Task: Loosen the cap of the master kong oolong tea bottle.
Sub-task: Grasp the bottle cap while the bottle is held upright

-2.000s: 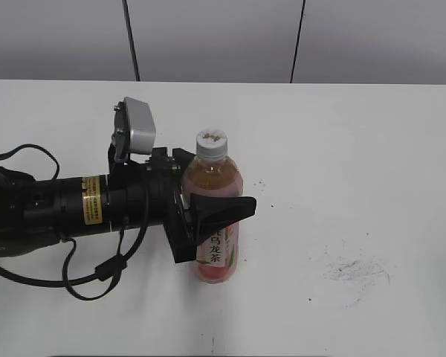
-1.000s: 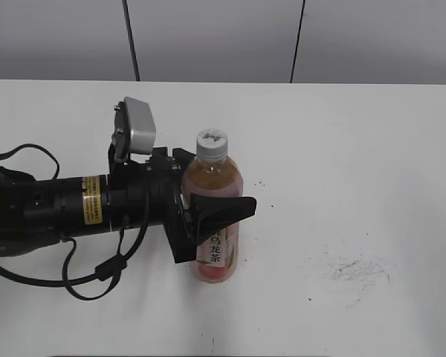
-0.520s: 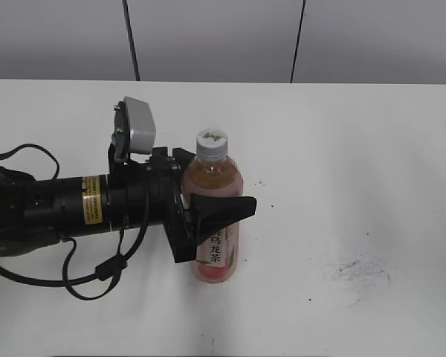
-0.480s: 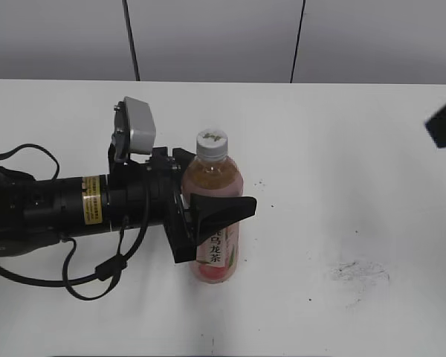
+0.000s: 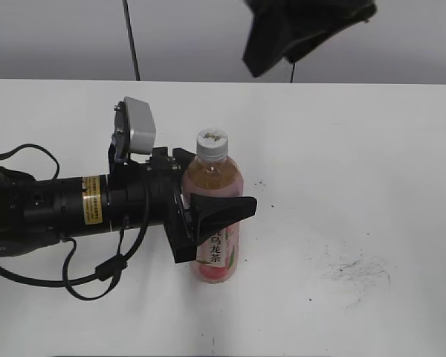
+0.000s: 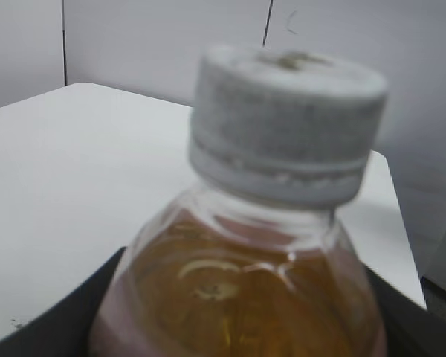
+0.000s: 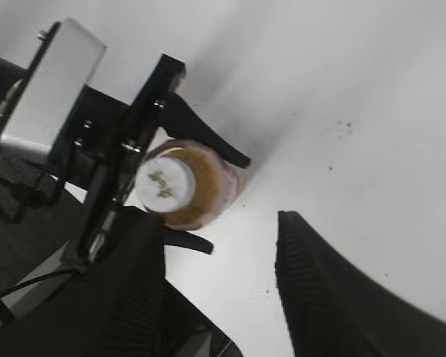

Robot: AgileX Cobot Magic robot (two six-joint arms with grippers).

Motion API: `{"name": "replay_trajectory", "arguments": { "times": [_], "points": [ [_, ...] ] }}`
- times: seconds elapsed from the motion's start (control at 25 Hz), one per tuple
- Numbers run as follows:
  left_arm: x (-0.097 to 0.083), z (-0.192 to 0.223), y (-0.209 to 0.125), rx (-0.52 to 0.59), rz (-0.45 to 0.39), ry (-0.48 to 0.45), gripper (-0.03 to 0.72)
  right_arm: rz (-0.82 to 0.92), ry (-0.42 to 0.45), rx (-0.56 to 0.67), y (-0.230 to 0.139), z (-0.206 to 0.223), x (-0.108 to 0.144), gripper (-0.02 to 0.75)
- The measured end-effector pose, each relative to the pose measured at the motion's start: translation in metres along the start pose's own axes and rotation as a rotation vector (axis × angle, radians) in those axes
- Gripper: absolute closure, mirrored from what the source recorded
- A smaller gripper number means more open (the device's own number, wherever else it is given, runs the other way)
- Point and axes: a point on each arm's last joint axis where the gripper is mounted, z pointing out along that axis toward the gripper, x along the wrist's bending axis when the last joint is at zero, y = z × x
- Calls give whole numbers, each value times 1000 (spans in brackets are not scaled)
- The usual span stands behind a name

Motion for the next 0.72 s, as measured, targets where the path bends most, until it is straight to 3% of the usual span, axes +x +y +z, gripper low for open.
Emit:
{"name": "replay_trajectory", "arguments": {
  "times": [0.32,0.72],
  "points": [
    [0,0,0,0,0,0,243,-44,58,98,9,46,42,371],
    [0,0,0,0,0,-1,243,49,12,169,9,74,39,371]
  ]
}}
